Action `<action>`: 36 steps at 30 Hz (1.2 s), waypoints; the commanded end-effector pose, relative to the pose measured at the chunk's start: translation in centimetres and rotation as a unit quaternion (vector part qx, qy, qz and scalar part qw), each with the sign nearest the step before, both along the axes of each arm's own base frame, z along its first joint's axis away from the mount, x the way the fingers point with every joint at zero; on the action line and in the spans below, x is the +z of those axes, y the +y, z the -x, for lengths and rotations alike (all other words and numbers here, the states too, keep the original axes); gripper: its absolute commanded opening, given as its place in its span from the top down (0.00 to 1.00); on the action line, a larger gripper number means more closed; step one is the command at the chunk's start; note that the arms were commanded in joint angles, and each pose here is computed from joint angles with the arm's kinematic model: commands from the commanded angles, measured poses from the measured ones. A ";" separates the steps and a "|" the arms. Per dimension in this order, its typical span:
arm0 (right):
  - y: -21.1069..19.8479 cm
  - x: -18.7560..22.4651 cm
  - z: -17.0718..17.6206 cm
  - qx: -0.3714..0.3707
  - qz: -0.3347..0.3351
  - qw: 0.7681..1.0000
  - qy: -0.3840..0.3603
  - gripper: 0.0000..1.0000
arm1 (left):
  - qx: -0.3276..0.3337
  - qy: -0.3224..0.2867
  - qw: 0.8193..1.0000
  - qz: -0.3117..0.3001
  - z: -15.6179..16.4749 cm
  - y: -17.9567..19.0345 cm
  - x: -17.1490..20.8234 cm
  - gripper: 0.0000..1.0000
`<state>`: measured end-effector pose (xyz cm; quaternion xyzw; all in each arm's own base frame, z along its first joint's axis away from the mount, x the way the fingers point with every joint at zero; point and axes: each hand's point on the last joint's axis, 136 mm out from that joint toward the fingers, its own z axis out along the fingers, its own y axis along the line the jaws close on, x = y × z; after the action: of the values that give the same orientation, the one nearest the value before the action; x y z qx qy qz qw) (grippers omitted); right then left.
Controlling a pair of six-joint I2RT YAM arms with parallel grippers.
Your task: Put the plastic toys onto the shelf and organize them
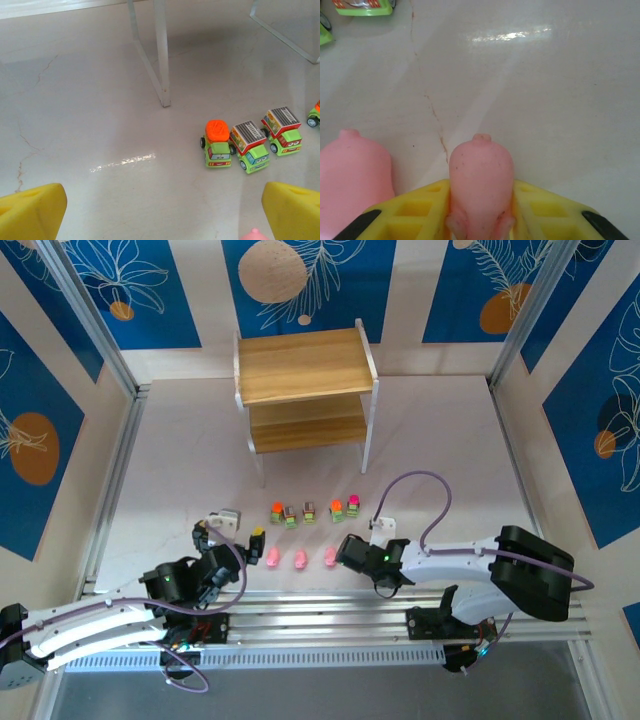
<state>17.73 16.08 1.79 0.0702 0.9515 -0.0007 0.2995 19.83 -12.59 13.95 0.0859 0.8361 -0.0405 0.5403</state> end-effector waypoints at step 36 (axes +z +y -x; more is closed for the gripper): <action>3.4 14.4 -8.0 0.100 -0.023 0.993 -0.058 0.72 | -0.160 -0.039 0.985 -0.047 1.2 -4.0 1.4 0.00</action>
<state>25.50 19.05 15.62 0.0028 0.9316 0.0560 0.3592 18.90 -15.77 15.27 0.2317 0.7975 -0.0672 0.5529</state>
